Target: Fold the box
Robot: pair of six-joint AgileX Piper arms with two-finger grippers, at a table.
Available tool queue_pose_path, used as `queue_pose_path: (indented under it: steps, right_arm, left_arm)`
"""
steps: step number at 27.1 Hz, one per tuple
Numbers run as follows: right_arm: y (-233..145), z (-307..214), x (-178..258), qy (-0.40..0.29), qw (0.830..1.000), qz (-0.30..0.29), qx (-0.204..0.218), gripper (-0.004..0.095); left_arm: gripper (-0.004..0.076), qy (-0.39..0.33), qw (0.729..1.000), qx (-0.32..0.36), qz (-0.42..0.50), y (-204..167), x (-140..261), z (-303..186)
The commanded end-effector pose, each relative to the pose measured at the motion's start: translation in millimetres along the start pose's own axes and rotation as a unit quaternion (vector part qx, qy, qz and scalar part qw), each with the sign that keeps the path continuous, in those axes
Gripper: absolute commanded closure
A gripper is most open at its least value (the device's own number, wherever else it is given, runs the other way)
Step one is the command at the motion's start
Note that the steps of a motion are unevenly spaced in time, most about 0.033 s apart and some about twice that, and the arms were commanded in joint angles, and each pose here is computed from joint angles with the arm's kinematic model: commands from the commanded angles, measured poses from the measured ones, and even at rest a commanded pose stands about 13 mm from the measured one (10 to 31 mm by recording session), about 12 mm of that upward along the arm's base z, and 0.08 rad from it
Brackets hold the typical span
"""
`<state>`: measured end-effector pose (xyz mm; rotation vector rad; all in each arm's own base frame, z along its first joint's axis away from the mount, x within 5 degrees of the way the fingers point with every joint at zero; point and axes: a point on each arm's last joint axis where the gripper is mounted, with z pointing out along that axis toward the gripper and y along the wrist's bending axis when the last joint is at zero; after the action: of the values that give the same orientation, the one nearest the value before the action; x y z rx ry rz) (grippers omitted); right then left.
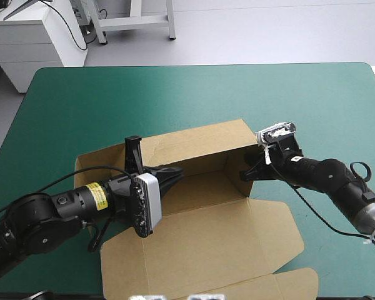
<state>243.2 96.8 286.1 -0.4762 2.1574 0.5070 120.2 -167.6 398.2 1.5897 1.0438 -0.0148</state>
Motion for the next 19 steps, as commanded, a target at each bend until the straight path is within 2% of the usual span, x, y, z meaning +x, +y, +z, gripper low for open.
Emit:
queue_pose_path:
  steps: [1,6,9,14,16,19]
  right_arm:
    - [8,-11,-12,-0.025,0.999,0.011,-0.019,0.092]
    - [8,-11,-12,-0.024,0.999,0.01,-0.019,0.092]
    - [8,-11,-12,-0.022,0.999,0.012,-0.021,0.092]
    - [8,-11,-12,-0.021,0.999,0.012,-0.021,0.092]
    - [8,-11,-12,-0.02,1.0,0.01,-0.021,0.092]
    - [8,-11,-11,-0.017,1.0,0.007,-0.018,0.092]
  left_arm:
    - [0.0707,-0.005,0.999,0.029,-0.035,19,-17,3]
    - [0.0707,0.098,0.988,0.069,-0.094,43,-5,37]
    - [0.0707,0.116,0.984,0.057,-0.127,62,4,45]
    - [0.0707,0.115,0.969,-0.014,-0.218,107,27,23]
    - [0.0707,0.126,0.96,-0.021,-0.249,118,36,10]
    - [0.0707,0.163,0.932,-0.018,-0.322,126,56,-11]
